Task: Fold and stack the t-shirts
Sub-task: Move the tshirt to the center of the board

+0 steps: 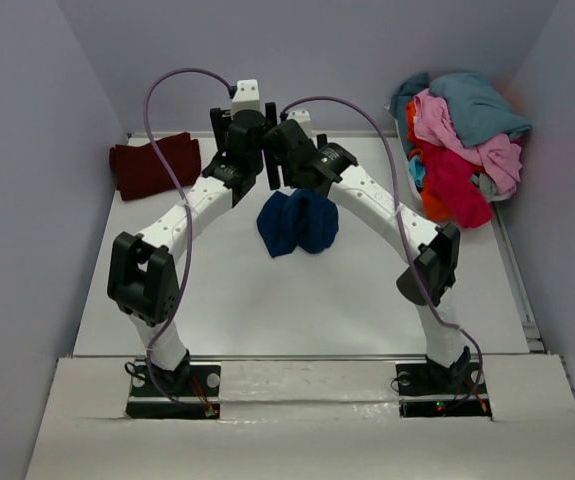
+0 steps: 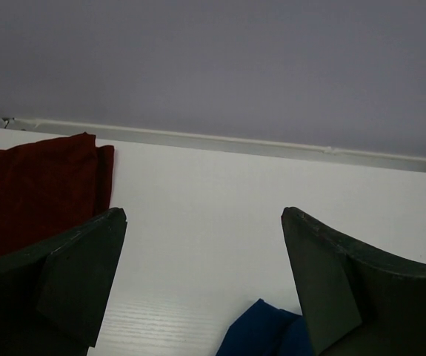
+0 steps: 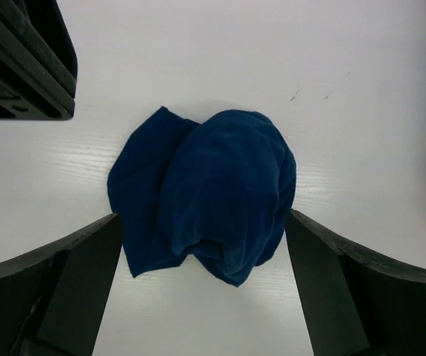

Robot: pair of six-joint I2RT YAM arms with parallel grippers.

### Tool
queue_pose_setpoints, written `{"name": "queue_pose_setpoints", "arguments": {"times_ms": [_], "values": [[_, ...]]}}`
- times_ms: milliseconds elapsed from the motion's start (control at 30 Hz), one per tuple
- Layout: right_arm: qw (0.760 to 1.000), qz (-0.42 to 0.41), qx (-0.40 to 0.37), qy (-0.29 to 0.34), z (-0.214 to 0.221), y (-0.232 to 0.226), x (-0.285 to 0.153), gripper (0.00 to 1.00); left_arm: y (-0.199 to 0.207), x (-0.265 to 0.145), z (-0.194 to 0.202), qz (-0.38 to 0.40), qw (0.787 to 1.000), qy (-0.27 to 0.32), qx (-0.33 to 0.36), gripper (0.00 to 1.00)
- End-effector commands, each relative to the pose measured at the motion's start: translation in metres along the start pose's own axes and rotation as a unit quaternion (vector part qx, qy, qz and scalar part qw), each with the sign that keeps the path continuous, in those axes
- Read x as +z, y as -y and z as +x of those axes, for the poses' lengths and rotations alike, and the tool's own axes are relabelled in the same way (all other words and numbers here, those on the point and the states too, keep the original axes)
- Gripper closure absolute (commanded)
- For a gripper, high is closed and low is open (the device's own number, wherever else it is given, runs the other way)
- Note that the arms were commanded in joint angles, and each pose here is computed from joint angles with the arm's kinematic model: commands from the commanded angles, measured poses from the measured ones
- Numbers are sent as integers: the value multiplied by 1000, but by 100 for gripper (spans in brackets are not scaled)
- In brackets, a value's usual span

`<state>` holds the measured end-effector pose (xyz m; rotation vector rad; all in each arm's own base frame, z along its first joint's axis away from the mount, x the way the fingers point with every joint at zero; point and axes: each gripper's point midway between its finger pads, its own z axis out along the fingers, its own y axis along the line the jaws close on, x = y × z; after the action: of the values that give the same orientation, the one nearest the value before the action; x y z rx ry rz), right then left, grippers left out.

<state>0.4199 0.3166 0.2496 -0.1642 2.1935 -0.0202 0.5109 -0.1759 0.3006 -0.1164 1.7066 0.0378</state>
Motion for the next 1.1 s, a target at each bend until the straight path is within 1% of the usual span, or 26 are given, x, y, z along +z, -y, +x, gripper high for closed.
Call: {"name": "queue_pose_setpoints", "arguments": {"times_ms": [0,133,200,333,367,433,500,667,733,767,800,933,1067], "values": [[999,4,34,39,-37,12,4,4,3,-16,-45,13,998,48,-41,1],[998,19,57,21,-27,29,30,5,6,-12,-26,15,999,32,-41,1],[997,31,74,14,-25,47,40,5,5,-12,-25,13,998,34,-43,1],[994,22,103,5,-18,65,46,5,6,-12,-27,15,998,36,-43,1],[994,18,106,9,-19,65,45,5,8,-10,-26,17,998,35,-42,1],[995,24,102,-6,-4,66,51,5,12,-7,-25,22,998,33,-44,1],[994,25,103,-18,9,64,58,5,14,-2,-16,20,999,24,-43,1],[993,18,107,-36,29,58,69,6,15,23,20,1,999,-8,-39,1],[993,16,107,-42,33,56,71,7,6,36,33,-6,998,-34,-48,1],[993,13,109,-45,36,55,71,7,3,42,39,-8,997,-42,-68,1],[993,10,109,-43,35,55,70,7,-9,48,46,-7,995,-51,-80,1],[993,2,111,-46,37,52,69,8,-36,60,47,-8,989,-54,-137,1],[992,-23,114,-57,42,42,70,10,-49,65,37,-23,990,-41,-136,1]]}}
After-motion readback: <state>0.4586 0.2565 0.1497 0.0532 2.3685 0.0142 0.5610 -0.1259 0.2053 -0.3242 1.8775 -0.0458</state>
